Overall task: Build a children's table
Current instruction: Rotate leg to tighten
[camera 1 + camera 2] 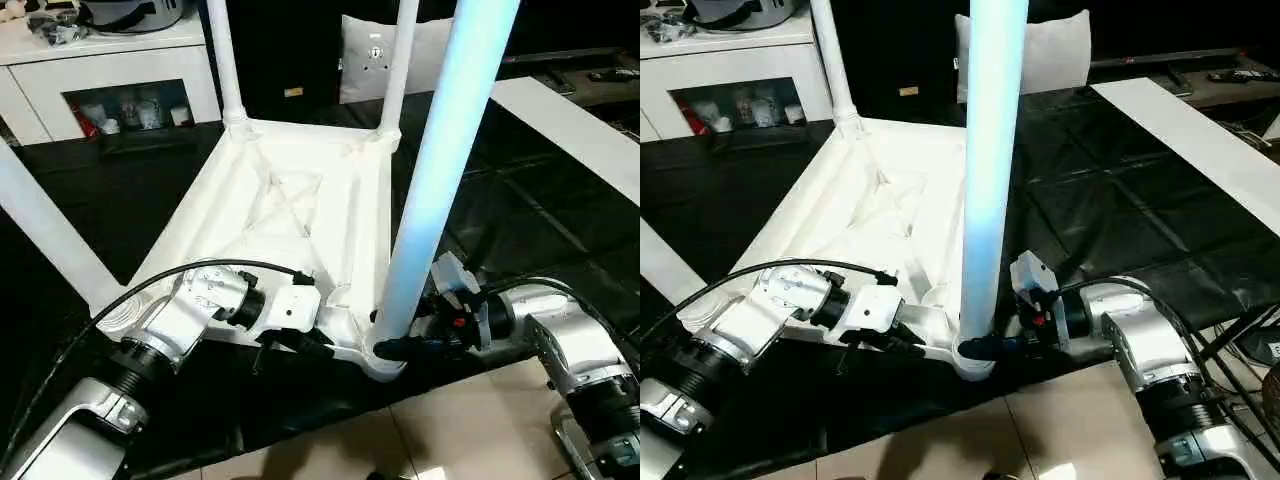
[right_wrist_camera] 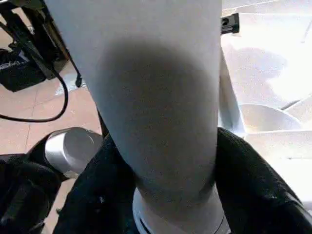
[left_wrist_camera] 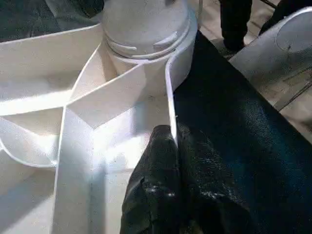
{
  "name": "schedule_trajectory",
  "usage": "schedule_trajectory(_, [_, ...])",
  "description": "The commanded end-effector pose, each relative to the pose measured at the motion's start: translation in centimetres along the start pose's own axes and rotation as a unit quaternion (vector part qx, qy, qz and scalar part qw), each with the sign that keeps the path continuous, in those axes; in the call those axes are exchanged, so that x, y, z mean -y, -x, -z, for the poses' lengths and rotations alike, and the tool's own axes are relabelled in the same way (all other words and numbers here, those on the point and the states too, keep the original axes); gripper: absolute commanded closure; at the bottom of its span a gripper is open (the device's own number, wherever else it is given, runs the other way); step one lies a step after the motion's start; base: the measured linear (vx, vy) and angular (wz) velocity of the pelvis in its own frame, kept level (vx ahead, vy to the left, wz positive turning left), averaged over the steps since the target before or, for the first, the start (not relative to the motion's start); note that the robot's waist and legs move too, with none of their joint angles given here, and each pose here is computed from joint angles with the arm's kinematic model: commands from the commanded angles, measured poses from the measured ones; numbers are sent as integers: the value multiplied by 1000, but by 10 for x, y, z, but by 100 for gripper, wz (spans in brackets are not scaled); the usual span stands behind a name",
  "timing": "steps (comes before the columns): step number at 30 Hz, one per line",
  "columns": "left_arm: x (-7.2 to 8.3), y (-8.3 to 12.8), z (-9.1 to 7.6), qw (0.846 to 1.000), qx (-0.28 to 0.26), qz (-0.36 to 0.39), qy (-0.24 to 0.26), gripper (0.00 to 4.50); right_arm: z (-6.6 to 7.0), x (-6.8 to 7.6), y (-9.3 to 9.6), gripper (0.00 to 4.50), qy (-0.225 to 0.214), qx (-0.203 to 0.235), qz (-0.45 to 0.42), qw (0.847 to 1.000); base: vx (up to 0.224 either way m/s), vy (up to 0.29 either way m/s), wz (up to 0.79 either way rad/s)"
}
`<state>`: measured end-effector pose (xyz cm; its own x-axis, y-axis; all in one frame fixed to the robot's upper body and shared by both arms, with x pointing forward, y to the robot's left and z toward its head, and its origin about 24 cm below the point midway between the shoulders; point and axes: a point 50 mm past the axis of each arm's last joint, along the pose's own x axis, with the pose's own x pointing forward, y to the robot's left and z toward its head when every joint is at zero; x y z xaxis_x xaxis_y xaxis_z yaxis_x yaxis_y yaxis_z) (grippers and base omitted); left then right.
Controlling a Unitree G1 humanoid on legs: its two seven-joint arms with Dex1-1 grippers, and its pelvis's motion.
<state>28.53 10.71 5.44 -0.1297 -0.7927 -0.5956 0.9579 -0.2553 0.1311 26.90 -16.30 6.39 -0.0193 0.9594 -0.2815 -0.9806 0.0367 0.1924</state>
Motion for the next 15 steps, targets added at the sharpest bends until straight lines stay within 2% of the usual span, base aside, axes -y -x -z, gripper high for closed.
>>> schedule_trajectory(1, [3, -10, -3, 1000, -4, 25, -3, 450, -2, -2, -2, 243, -12, 21, -1, 1000, 0, 0, 0])
schedule_trajectory(2, [2, -9, -2, 1000, -3, 14, 7, 450, -2, -2, -2, 244, -15, 25, 6, 1000, 0, 0, 0])
schedule_trajectory(4, [0, -8, 0, 998, 6, -30, 52, 450, -2, 8, -10, 244, -46, 42, 96, 993, 0, 0, 0])
schedule_trajectory(8, [0, -8, 0, 996, 10, -51, 72, 450, -3, 14, -15, 244, -55, 50, 144, 987, 0, 0, 0])
schedule_trajectory(10, [-4, -12, -5, 989, 24, -100, 105, 450, -3, 27, -28, 244, -74, 65, 235, 967, 0, 0, 0])
schedule_trajectory(11, [-7, -16, -8, 984, 30, -129, 119, 450, -3, 34, -35, 244, -81, 61, 292, 951, 0, 0, 0])
schedule_trajectory(12, [-7, -16, -8, 984, 30, -129, 119, 450, -3, 34, -35, 244, -81, 61, 292, 951, 0, 0, 0])
schedule_trajectory(13, [-12, -21, -13, 977, 38, -163, 135, 450, -2, 44, -43, 244, -107, 60, 360, 925, 0, 0, 0])
schedule_trajectory(14, [-13, -22, -15, 974, 40, -174, 140, 450, -2, 47, -46, 244, -116, 59, 380, 916, 0, 0, 0])
schedule_trajectory(15, [-19, -29, -22, 966, 48, -204, 153, 450, -2, 55, -54, 244, -134, 61, 425, 893, 0, 0, 0])
